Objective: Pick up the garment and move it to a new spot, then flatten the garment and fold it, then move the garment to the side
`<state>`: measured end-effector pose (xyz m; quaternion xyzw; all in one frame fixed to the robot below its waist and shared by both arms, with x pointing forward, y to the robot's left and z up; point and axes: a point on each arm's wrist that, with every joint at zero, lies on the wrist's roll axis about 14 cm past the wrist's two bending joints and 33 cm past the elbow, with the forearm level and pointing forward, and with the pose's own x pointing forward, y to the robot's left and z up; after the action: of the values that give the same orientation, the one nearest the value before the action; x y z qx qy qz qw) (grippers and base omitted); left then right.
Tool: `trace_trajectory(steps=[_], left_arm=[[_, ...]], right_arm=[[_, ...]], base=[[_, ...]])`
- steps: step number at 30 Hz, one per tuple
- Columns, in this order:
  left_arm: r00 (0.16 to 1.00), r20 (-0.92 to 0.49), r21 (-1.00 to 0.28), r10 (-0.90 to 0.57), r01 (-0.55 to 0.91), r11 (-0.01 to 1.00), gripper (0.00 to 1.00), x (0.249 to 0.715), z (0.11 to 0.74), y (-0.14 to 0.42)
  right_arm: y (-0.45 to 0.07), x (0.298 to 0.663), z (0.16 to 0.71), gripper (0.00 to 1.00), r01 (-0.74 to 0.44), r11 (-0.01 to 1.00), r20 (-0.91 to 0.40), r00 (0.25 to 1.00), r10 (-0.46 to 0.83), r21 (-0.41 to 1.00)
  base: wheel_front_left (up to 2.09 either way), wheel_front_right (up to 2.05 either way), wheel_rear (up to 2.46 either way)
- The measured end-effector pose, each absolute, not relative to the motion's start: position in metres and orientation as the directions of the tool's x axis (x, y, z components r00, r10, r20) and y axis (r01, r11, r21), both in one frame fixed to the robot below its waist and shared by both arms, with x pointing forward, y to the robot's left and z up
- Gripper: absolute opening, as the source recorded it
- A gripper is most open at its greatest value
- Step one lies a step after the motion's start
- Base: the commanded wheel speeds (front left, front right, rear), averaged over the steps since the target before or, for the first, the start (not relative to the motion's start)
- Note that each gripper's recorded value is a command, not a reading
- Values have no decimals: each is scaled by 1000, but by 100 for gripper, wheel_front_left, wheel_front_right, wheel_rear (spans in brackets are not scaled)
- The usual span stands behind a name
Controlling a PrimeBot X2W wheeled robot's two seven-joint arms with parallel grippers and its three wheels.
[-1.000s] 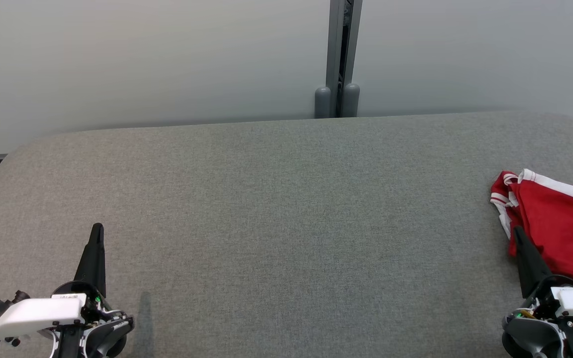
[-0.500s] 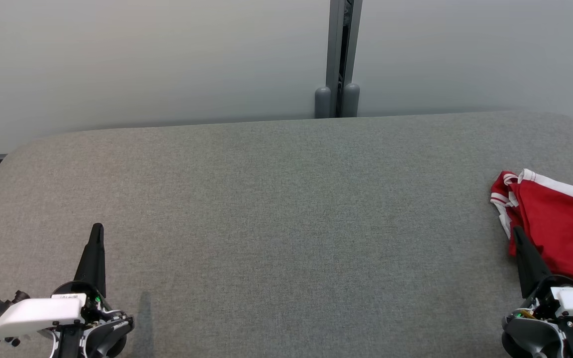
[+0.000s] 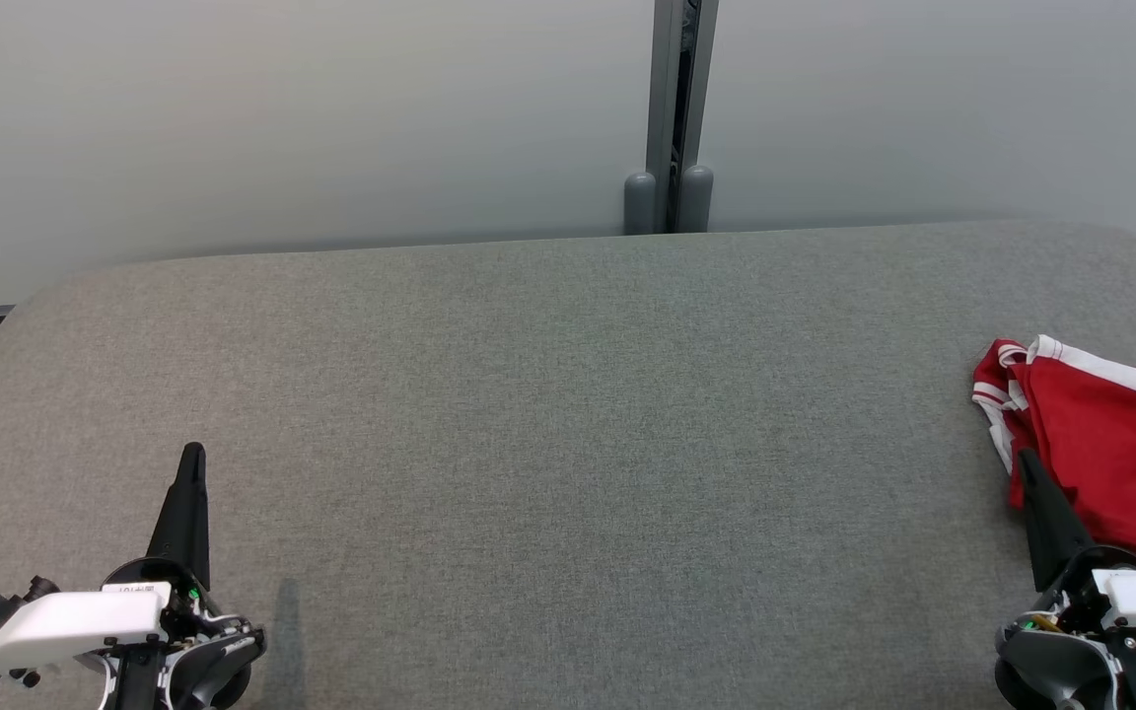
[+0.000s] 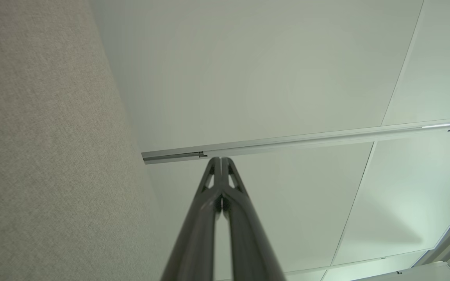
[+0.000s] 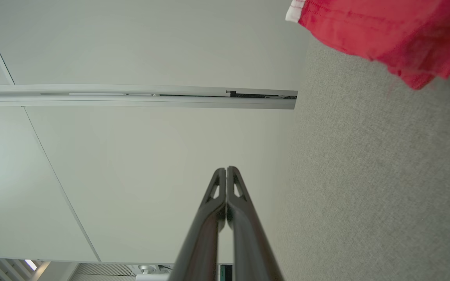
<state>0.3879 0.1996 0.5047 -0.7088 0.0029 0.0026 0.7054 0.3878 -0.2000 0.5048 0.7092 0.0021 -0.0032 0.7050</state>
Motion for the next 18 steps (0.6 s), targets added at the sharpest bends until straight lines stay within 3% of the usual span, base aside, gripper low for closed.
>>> trace_trajectory(steps=[18], left_arm=[[1000,-8,-1000,0,-8,-5,0,388,505,200]], right_arm=[[-200,388,505,0,8,-7,-8,1000,-1,1000]], base=[[0,0,0]])
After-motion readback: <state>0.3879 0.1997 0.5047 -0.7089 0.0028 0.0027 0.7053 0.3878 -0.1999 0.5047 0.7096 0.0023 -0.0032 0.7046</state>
